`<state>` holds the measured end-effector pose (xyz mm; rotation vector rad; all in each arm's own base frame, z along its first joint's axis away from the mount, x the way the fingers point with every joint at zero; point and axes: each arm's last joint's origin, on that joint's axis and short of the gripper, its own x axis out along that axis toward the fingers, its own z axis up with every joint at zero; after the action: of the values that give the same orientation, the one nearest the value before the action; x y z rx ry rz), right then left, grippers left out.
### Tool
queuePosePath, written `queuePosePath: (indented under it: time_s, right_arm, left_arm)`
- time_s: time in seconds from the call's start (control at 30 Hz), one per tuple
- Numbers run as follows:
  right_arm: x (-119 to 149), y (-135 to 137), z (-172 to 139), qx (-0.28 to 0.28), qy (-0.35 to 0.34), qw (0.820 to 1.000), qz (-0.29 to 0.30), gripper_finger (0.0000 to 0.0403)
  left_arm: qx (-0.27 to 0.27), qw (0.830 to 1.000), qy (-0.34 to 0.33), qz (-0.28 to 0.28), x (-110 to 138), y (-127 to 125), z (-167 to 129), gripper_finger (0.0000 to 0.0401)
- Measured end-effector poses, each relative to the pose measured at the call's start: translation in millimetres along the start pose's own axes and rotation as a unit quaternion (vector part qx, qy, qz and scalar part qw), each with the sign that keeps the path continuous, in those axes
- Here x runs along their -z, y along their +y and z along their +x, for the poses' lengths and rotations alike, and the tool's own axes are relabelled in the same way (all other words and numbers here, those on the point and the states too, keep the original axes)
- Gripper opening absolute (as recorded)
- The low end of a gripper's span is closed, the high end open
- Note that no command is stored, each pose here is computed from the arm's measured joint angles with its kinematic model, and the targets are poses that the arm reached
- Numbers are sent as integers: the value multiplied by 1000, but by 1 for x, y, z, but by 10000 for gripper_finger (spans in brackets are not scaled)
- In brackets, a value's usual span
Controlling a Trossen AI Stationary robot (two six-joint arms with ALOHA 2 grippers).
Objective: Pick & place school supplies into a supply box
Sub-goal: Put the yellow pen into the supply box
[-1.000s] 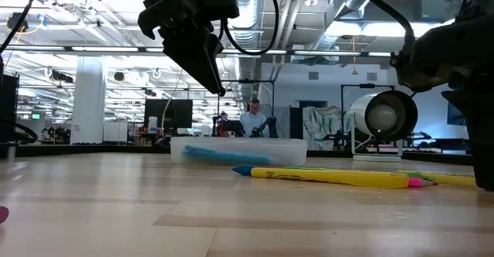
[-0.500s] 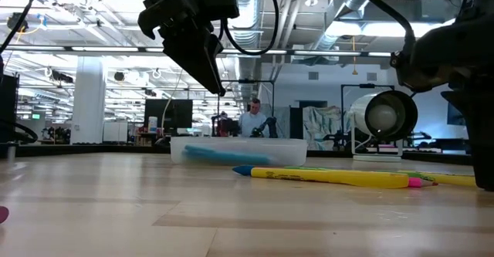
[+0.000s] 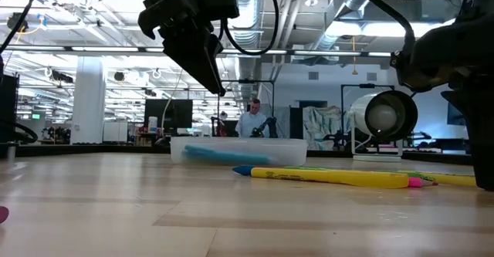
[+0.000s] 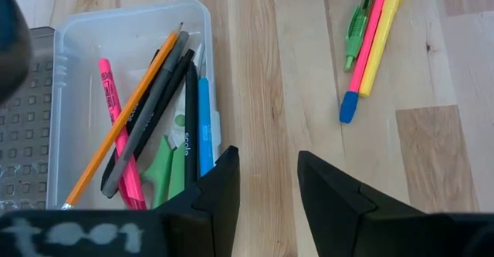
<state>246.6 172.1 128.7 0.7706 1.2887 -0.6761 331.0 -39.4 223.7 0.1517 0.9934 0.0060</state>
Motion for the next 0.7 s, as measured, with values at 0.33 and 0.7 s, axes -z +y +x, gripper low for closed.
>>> queuePosePath:
  time_s: [0.33,0.7]
  right_arm:
    - [0,0,-1,-1,0,1000,0,24]
    - [-2,5,-8,15,-9,1000,-11,11]
  left_arm:
    - [0,1000,-7,-1,-1,0,0,123]
    - [0,1000,-6,-1,-1,0,0,123]
